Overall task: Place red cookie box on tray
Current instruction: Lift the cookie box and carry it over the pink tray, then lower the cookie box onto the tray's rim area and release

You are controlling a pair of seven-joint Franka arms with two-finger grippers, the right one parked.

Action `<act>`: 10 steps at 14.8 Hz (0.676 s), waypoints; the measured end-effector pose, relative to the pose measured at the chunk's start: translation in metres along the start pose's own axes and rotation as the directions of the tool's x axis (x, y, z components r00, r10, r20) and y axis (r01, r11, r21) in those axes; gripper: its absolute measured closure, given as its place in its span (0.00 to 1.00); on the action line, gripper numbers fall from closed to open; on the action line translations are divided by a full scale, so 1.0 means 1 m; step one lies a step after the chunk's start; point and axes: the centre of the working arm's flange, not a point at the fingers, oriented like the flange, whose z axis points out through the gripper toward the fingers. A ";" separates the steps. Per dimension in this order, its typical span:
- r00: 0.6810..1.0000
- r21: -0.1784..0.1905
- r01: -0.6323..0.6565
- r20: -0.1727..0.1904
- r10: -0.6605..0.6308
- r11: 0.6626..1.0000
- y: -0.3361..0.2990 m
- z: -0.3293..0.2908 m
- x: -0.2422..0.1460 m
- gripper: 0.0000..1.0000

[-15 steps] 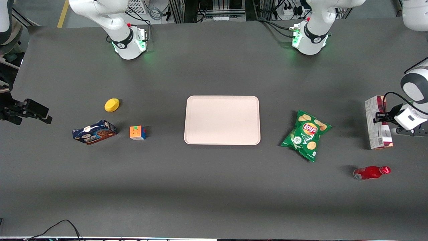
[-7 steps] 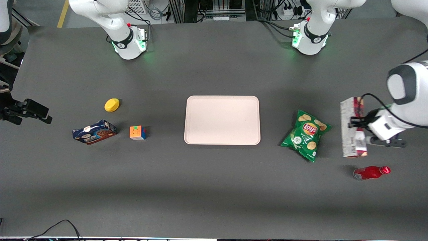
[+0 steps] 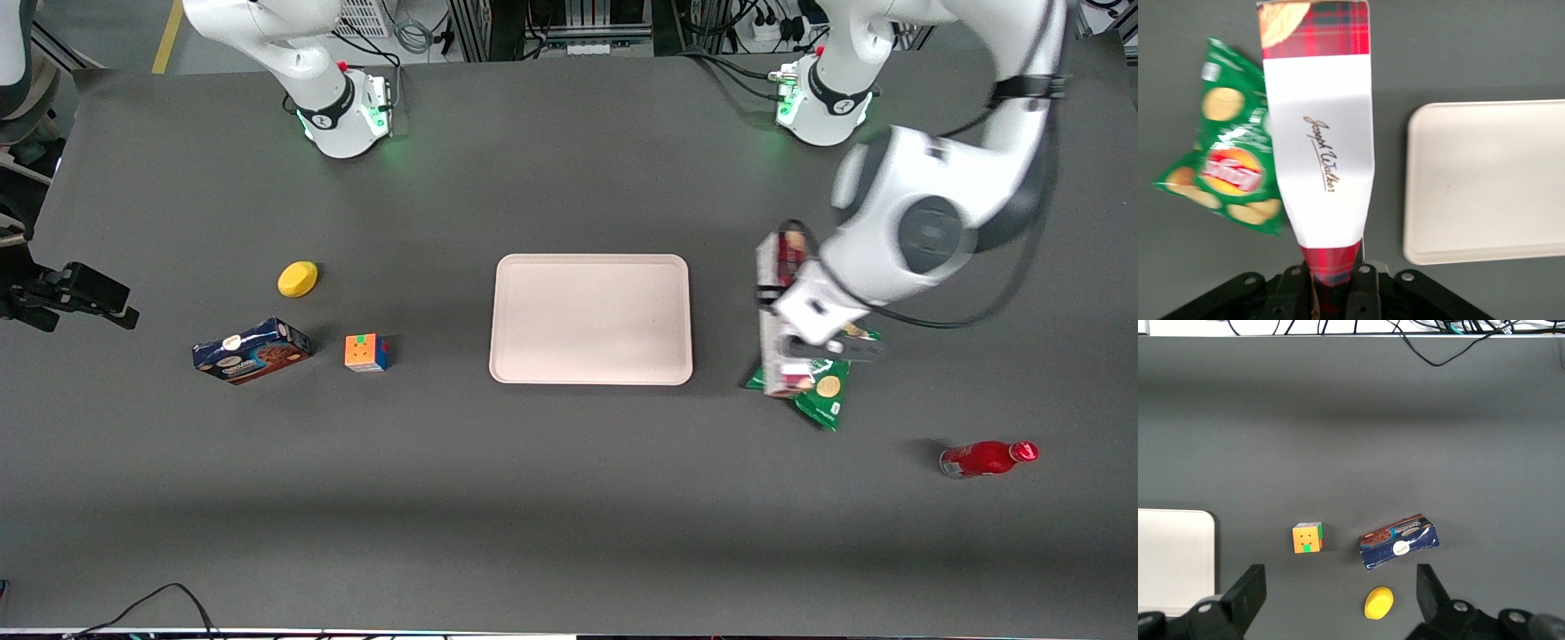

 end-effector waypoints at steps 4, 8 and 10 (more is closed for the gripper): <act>0.997 -0.009 0.018 -0.074 -0.018 1.000 0.099 0.057 -0.023 0.81; 0.994 -0.052 0.001 -0.109 -0.006 0.999 0.118 0.143 -0.022 0.81; 0.996 -0.046 0.003 -0.088 -0.007 0.999 0.117 0.164 -0.022 0.81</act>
